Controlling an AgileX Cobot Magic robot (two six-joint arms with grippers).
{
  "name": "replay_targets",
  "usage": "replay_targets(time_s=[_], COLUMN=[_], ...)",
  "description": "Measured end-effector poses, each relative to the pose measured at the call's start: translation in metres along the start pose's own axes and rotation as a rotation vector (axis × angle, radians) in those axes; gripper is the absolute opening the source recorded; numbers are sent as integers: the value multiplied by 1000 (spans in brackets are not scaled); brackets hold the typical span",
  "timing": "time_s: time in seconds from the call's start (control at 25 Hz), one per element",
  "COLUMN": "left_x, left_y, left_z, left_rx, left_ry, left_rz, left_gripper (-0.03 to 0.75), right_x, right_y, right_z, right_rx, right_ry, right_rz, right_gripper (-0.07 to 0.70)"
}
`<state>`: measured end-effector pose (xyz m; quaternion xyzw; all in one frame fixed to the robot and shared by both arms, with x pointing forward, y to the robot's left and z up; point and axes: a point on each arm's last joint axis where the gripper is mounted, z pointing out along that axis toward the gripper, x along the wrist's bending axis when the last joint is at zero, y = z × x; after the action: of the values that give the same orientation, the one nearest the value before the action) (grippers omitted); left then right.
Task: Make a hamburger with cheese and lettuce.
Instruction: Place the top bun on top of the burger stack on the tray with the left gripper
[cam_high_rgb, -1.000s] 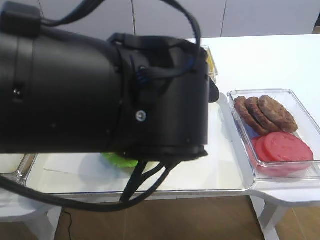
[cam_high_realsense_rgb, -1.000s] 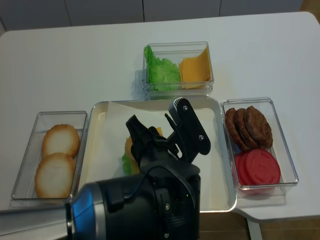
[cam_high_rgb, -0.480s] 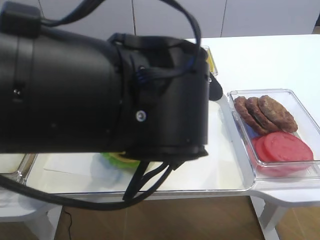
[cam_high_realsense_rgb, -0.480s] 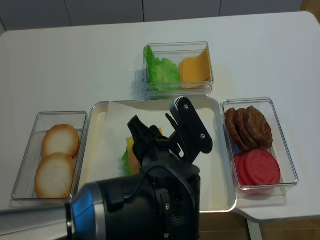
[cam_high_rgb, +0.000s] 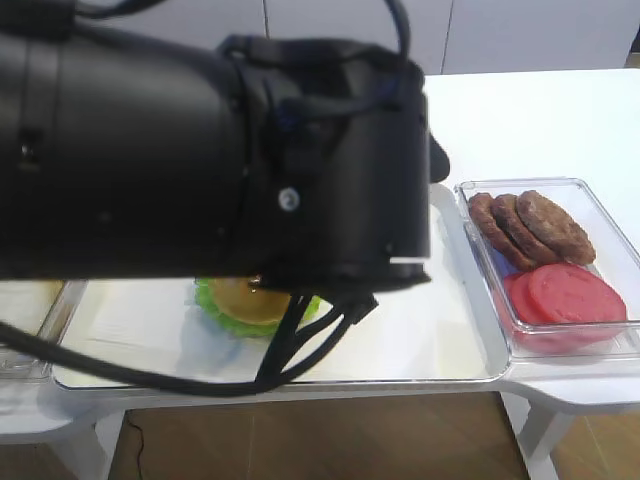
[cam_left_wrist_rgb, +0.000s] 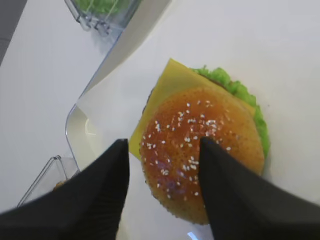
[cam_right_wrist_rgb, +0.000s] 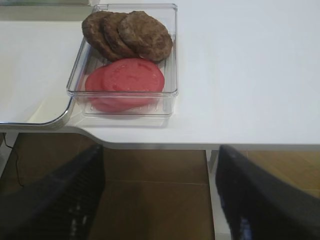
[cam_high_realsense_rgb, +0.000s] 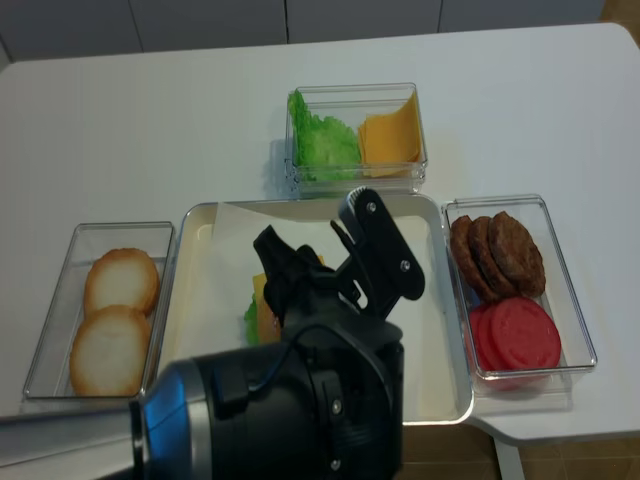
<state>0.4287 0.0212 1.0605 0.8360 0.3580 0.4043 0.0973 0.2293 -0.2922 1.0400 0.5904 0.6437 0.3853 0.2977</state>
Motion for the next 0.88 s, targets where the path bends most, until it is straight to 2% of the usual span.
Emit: replay_targets(time_s=[0.24,0.44,0.6,0.88], left_x=[20,33,46,61], left_y=[19,19,12,7], left_z=[-31,-56,-66,-53], left_rx=[-39,-46,-7,93], left_ry=[-117,-255,-371,-461], left_rz=[-38,-13,-86,-210], left_gripper=[338,339,338,339], right_x=[0,0,0,0], right_y=[0,0,0,0], right_z=[0,0,0,0], right_rx=[0,0,0,0], right_ry=[0,0,0,0], right_rz=[0,0,0,0], right_gripper=[540,540,540,540])
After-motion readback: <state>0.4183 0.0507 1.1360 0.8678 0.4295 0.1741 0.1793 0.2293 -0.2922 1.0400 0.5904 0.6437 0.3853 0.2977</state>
